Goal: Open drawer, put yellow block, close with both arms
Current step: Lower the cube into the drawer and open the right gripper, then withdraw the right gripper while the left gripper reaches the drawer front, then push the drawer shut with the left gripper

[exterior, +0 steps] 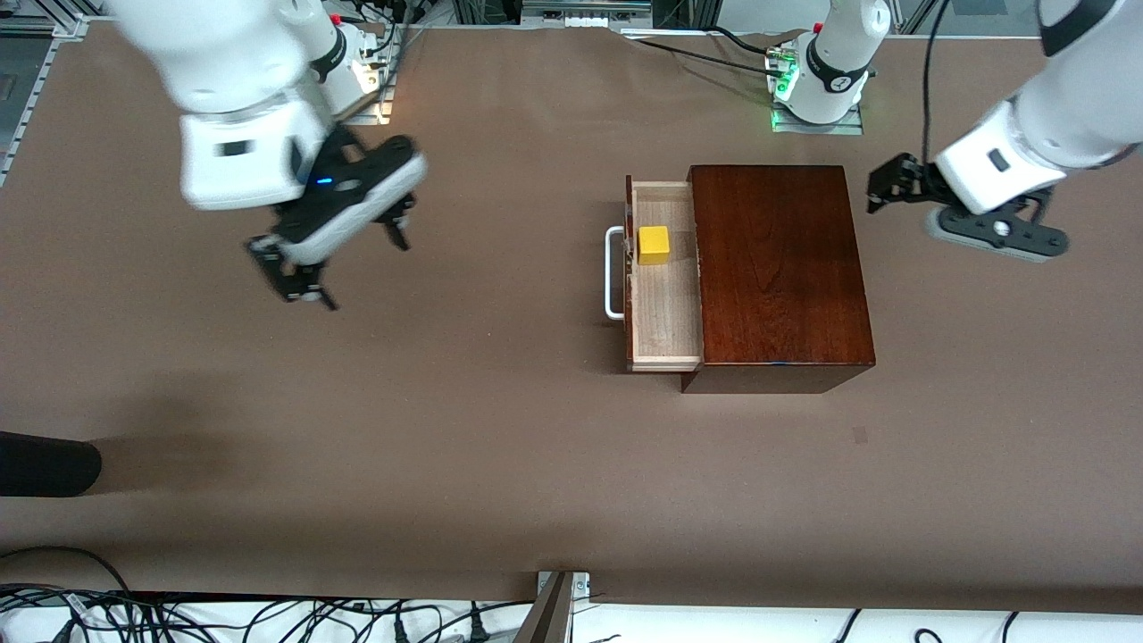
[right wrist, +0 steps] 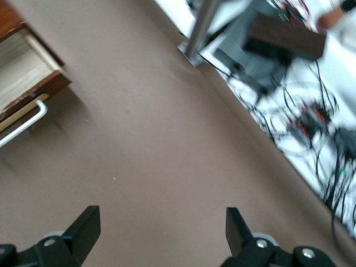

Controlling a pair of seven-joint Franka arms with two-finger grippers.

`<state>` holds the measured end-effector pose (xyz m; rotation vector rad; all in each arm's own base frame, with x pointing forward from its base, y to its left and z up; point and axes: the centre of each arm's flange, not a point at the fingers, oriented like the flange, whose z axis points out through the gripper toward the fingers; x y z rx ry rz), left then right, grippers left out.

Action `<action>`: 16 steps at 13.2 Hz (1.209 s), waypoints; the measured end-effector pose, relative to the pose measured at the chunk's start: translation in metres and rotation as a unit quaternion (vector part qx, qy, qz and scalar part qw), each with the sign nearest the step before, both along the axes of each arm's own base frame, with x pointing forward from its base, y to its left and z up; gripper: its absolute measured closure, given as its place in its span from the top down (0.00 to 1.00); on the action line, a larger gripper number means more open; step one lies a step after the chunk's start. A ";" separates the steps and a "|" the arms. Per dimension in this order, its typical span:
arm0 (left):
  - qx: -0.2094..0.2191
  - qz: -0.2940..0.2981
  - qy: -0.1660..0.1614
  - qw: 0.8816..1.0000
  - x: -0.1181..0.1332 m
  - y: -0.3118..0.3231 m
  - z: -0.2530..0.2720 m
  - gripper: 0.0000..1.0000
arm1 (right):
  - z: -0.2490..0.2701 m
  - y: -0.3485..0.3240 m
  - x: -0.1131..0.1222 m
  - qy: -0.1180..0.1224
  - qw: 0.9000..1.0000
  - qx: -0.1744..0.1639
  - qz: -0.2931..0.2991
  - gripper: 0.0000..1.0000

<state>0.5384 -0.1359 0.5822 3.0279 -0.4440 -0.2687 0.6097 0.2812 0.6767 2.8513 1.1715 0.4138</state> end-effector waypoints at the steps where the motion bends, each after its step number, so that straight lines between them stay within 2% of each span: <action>1: -0.004 -0.033 0.004 0.999 -0.007 -0.034 -0.004 1.00 | 0.002 -0.017 -0.002 0.015 0.999 0.006 -0.039 1.00; 3: -0.022 -0.094 0.015 0.995 -0.012 -0.097 -0.018 1.00 | 0.000 -0.046 -0.011 0.036 0.994 0.004 -0.102 1.00; 5: -0.058 -0.141 0.017 0.988 0.001 -0.153 -0.040 1.00 | -0.010 -0.094 -0.017 0.064 0.985 0.006 -0.158 1.00; 7: -0.097 -0.174 -0.001 0.980 0.013 -0.209 -0.071 1.00 | -0.030 -0.152 -0.021 0.093 0.974 0.007 -0.205 1.00; 9: -0.112 -0.227 -0.035 0.967 0.013 -0.263 -0.106 1.00 | -0.056 -0.202 -0.022 0.118 0.962 0.001 -0.246 1.00; 12: -0.126 -0.324 -0.103 0.932 0.000 -0.333 -0.148 1.00 | -0.084 -0.241 -0.020 0.139 0.950 -0.005 -0.280 1.00; 16: -0.182 -0.410 -0.172 0.877 0.005 -0.375 -0.200 1.00 | -0.089 -0.250 -0.020 0.145 0.945 -0.002 -0.294 1.00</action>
